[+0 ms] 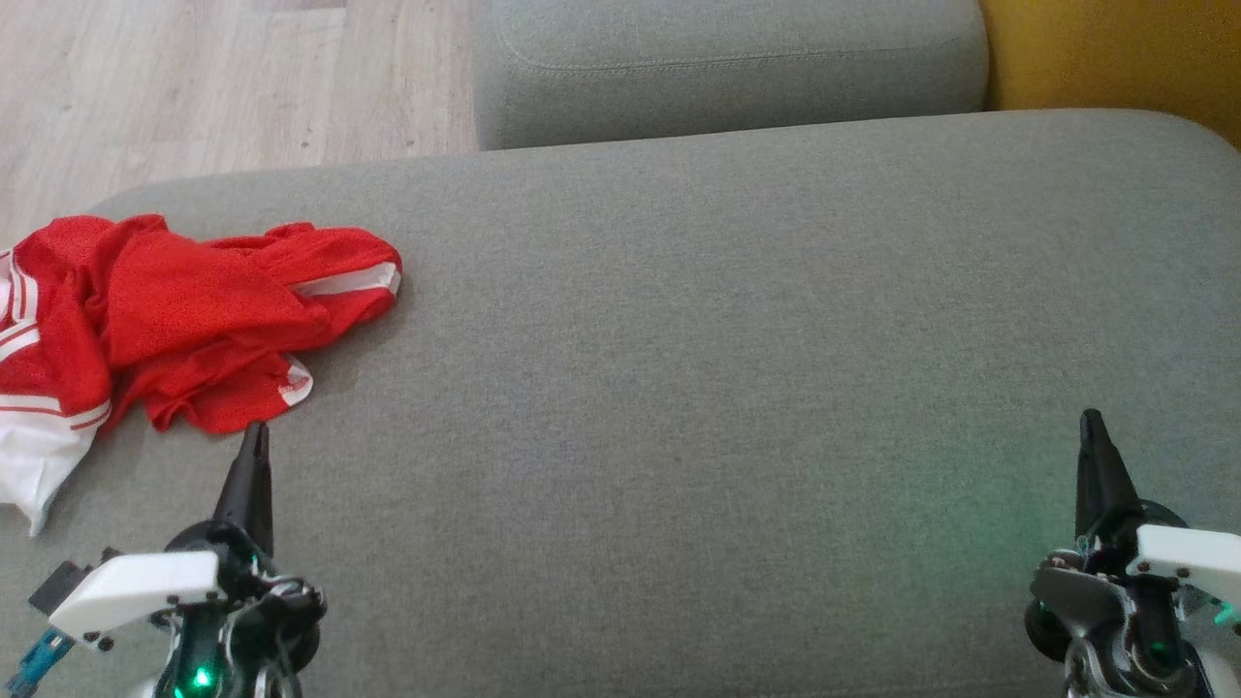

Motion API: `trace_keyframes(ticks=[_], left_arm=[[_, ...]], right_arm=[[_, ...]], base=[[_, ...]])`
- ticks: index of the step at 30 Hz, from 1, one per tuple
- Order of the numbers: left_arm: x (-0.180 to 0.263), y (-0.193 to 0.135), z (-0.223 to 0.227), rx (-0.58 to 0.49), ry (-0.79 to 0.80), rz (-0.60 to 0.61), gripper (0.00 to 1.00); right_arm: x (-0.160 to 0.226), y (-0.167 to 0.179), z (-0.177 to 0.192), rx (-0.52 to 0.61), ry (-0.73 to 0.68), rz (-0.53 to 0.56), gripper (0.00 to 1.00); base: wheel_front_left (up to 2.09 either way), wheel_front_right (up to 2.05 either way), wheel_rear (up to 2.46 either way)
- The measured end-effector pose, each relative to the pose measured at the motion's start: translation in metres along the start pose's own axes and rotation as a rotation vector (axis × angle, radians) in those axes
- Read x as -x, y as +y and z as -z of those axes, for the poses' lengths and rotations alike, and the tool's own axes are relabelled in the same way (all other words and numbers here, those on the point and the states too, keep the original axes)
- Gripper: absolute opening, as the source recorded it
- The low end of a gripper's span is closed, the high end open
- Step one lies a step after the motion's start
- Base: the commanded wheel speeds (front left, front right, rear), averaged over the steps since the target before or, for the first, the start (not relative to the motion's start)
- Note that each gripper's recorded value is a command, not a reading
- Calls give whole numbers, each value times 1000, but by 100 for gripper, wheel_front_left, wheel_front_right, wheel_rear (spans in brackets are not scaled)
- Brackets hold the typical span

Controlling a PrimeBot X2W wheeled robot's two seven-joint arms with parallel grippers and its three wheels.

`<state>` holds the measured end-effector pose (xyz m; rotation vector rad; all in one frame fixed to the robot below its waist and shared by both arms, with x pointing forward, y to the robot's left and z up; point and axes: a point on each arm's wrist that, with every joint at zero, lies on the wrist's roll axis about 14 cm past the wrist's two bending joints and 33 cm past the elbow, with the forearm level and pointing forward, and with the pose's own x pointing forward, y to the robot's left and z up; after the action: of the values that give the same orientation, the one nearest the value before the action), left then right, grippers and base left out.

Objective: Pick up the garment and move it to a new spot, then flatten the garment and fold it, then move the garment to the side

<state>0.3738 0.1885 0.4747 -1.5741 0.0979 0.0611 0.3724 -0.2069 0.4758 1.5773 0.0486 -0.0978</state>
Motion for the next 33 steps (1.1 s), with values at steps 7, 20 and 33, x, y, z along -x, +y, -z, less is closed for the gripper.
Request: trace_keyframes(ticks=[7, 20, 33], left_arm=[[0, 0, 0, 0, 0, 0, 0], [0, 0, 0, 0, 0, 0, 0], [18, 39, 3, 13, -10, -116, 100]], right_arm=[[0, 0, 0, 0, 0, 0, 0], [0, 0, 0, 0, 0, 0, 0], [15, -34, 2, 11, 1, 102, 100]], base=[[0, 0, 0], [0, 0, 0], [0, 0, 0]])
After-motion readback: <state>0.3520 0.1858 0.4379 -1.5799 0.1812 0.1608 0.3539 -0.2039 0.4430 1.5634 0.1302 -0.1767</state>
